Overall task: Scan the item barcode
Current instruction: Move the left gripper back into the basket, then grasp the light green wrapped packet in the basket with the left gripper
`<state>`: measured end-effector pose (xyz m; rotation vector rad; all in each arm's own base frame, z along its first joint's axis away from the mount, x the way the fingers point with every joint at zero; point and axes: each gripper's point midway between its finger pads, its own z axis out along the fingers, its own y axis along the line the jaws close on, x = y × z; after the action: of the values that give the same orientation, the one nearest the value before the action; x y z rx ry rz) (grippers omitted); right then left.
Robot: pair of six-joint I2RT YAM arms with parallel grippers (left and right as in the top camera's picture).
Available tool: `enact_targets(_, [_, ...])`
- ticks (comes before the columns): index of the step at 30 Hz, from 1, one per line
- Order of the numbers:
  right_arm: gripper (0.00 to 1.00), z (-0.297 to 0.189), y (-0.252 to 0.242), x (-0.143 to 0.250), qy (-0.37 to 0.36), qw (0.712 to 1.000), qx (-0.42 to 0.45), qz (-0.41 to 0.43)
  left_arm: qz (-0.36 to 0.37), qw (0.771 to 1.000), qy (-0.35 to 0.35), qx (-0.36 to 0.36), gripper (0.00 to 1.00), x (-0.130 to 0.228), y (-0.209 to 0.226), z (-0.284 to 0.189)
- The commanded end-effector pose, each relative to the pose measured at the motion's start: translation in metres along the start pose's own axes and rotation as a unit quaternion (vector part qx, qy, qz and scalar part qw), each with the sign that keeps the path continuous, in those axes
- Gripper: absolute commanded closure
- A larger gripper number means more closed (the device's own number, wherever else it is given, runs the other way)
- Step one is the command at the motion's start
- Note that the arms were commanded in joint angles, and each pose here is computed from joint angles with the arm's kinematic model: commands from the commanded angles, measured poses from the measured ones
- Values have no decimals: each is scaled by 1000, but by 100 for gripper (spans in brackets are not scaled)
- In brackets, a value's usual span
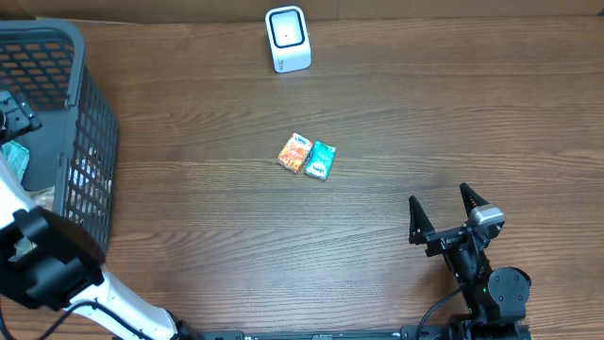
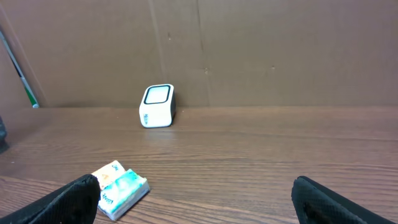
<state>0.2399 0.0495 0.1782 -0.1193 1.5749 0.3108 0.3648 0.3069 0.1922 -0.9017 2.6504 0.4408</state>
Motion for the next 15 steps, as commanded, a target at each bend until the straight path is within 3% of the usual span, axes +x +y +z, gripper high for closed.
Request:
enact_targets(1, [0,0,1,3,0,1000,-5,2,27,999,28,-9,18,3,3,37])
enact_targets(6, [0,0,1,3,0,1000,-5,2,60,998,19,-11,18,-7,-3,66])
enact_targets(10, [0,0,1,3,0,1000,-5,2,115,993,-9,-15,10,-24,-4,83])
enact_targets(15, [0,0,2,2,0,1000,-5,2,123,992,-16,-19,13,-30,-1,102])
